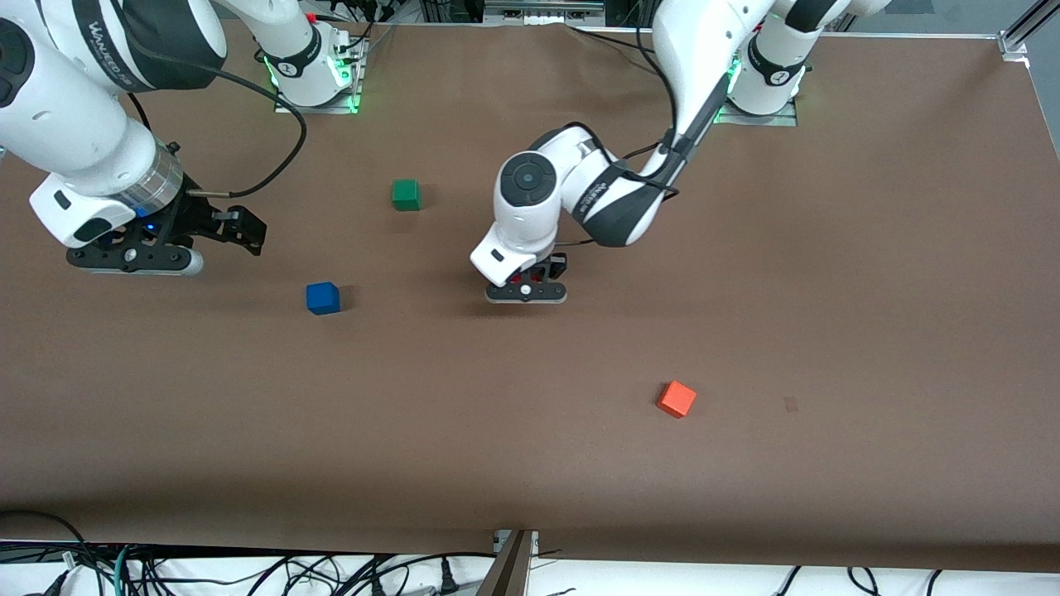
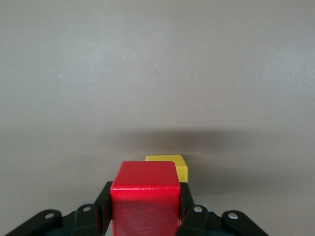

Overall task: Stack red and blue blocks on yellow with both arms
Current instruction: 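Lower the red cube onto the yellow cube while the right gripper reaches blue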

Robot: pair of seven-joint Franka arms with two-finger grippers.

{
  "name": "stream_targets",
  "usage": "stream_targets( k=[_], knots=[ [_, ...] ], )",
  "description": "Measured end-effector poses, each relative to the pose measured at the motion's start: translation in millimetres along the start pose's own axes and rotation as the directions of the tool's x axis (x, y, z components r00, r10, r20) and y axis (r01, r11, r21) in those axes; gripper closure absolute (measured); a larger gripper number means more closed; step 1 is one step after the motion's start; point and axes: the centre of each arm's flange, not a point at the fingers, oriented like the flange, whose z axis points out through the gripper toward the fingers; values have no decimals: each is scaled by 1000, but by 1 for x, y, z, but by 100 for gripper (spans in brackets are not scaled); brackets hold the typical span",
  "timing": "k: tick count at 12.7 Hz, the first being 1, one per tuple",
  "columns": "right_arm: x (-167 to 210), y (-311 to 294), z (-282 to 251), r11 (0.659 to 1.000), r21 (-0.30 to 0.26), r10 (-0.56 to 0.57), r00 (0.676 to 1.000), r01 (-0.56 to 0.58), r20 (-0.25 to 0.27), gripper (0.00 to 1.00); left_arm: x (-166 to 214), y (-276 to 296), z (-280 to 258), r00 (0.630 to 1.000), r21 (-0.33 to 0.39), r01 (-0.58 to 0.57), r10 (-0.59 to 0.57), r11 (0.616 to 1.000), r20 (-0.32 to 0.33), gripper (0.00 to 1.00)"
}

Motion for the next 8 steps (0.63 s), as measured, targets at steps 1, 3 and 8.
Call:
stream_targets(
  k=[1,3,8],
  knots=[
    [6,-2,6,1000,4,-1,1000,1,-17,0,-3,6,6,1000,3,-3,3,1000,1,44],
    [11,-4,19,1000,2,-2,1000,2,-11,0,-5,11,15,1000,7,-7,7,1000,5,44],
    [12,-5,26,1000,-2,-2,1000,2,2,0,-17,20,29,1000,21,-25,24,999,19,44]
  ],
)
